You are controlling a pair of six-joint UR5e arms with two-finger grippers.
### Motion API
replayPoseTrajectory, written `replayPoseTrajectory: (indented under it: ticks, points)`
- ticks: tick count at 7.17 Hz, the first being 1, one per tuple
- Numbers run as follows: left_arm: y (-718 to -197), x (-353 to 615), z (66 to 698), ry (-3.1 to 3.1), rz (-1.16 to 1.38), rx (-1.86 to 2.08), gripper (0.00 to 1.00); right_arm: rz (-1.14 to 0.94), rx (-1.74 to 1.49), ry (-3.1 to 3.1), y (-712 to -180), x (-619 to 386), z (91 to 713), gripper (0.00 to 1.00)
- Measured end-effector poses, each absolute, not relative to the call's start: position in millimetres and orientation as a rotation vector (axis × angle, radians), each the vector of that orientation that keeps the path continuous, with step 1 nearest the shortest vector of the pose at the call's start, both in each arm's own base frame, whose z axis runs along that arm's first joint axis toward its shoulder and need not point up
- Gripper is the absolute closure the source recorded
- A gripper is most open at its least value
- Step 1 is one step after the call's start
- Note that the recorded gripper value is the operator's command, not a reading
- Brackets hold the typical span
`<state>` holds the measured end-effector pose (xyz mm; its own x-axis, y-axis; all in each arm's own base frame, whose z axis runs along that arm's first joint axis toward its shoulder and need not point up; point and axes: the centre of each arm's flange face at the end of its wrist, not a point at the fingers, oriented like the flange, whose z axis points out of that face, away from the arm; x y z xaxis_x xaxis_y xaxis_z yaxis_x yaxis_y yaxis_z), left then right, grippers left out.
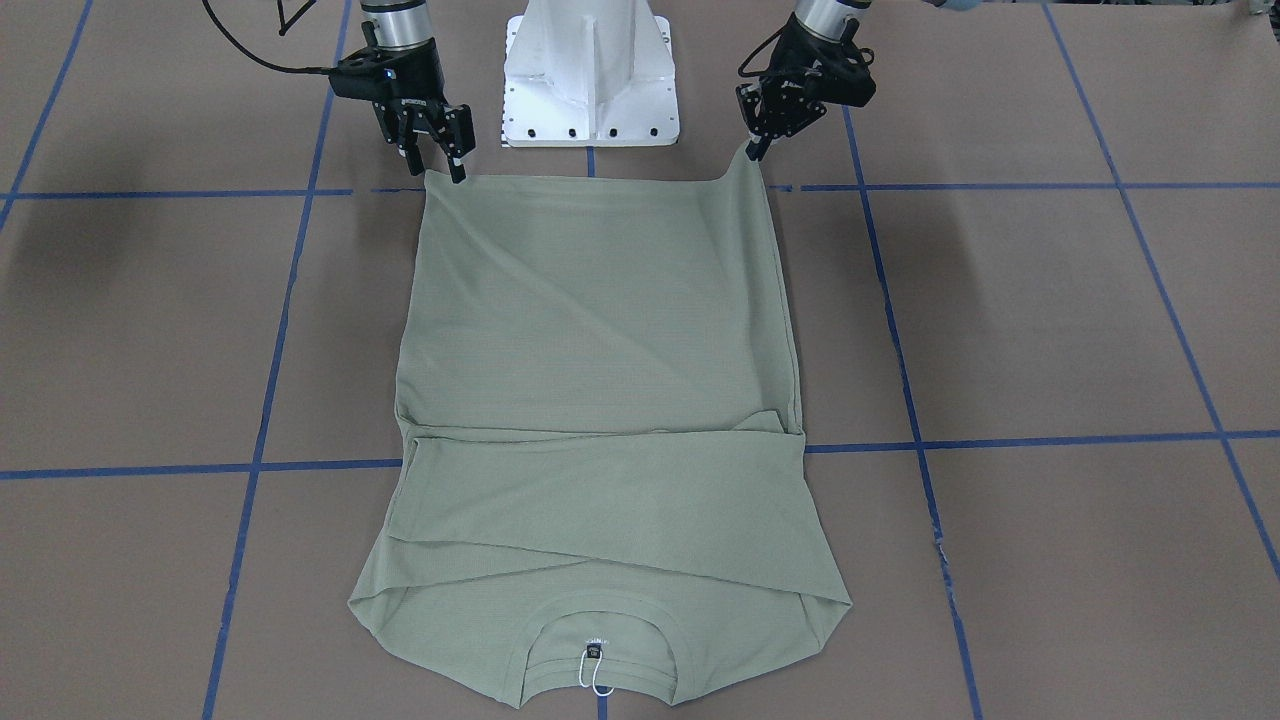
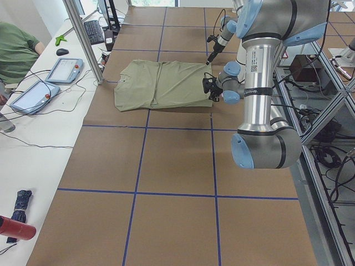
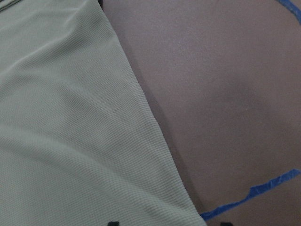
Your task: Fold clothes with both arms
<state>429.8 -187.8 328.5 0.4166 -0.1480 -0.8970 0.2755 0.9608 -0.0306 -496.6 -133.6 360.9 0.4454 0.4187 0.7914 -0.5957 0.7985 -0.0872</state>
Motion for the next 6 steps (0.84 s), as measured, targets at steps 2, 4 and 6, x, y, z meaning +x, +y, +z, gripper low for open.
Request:
replayPoseTrajectory:
  ticks: [2, 4, 6]
  points:
    - [-187.8, 429.8, 328.5, 1.110, -0.267, 0.128, 1.00, 0.630, 0.220, -0.905, -133.6, -496.5, 363.4, 0.37]
    - [-187.8, 429.7, 328.3, 1.111, -0.267, 0.128, 1.00, 0.626, 0.220, -0.904, -131.6, -497.1, 364.2, 0.51]
    - [-187.7, 429.5, 327.9, 1.112, -0.267, 0.128, 1.00, 0.617, 0.217, -0.904, -126.5, -498.5, 364.5, 0.51]
